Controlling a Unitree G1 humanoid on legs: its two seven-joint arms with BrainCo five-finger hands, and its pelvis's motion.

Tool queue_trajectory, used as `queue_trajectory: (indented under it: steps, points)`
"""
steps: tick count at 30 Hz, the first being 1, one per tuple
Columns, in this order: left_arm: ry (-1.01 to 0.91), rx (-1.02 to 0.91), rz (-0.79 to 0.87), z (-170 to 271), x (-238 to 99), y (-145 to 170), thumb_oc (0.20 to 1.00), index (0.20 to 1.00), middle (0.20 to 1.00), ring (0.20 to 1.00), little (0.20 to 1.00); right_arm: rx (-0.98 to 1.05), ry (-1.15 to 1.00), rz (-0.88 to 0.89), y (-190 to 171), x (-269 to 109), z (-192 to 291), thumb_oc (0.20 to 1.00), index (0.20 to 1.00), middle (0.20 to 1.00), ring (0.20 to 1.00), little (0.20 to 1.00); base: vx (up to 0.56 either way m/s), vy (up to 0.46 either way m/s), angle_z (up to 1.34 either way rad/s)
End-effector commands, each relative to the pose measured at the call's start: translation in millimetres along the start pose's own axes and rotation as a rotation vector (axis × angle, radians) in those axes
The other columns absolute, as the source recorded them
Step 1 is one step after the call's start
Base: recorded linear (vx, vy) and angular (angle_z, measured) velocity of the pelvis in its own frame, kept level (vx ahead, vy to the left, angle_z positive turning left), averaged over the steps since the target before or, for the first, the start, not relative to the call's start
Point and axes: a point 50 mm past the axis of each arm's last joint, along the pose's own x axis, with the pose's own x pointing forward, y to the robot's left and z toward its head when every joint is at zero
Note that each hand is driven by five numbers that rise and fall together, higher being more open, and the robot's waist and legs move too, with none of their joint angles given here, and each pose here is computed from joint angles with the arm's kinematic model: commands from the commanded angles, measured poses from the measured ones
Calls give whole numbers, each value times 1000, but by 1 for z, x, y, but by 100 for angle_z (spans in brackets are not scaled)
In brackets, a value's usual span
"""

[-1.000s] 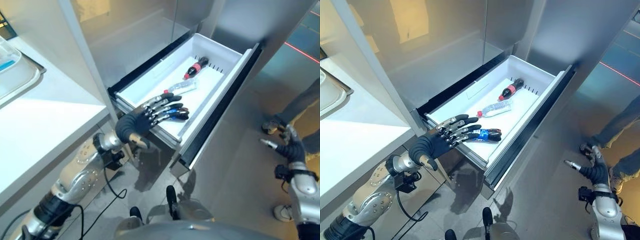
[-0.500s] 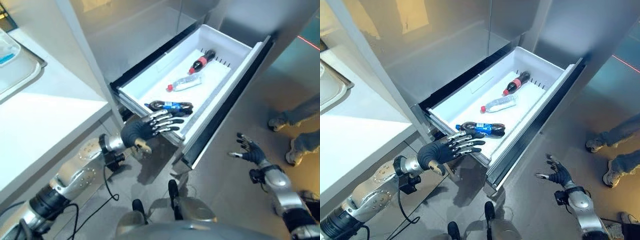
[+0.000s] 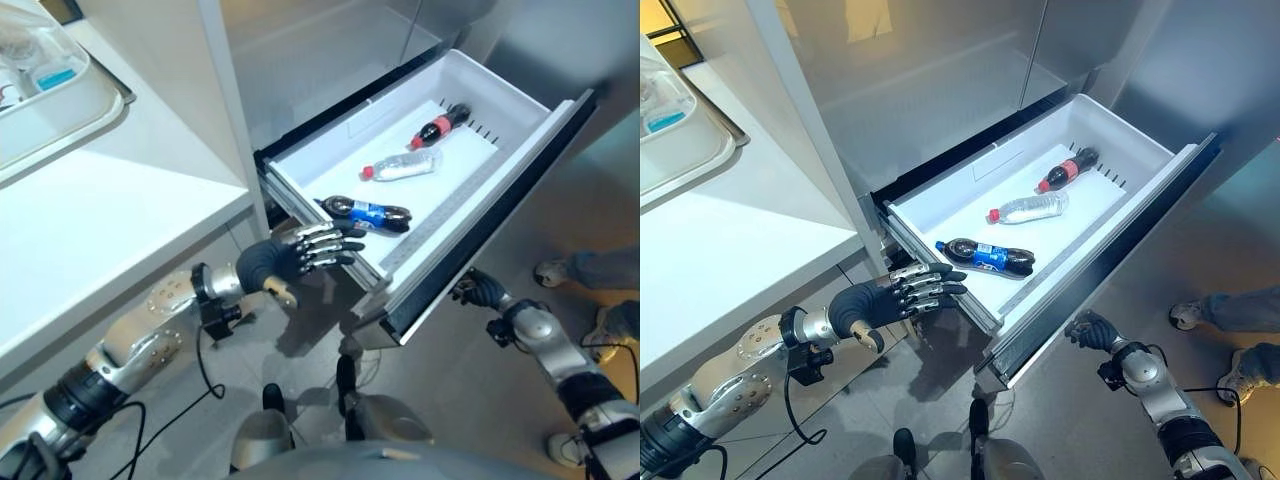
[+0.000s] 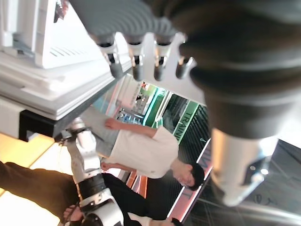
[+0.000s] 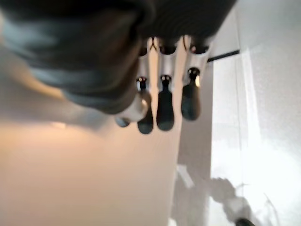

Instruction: Take the drinks into the refrigerator

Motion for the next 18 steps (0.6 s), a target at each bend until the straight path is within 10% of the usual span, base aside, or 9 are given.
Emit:
queue_trajectory:
  steps: [1,18]
  points:
    - [-70,10,-113,13,11,-18,1000,1000,1000,1000,1000,-133,-179,-37,-33,14,57,200,200,200,200,200,-7,2,5]
    - [-66,-15,-153,12,18,-24,1000,1000,1000,1000,1000,-289,-361,-24,-48,35,137,200,200,200,200,200,-4,0,4]
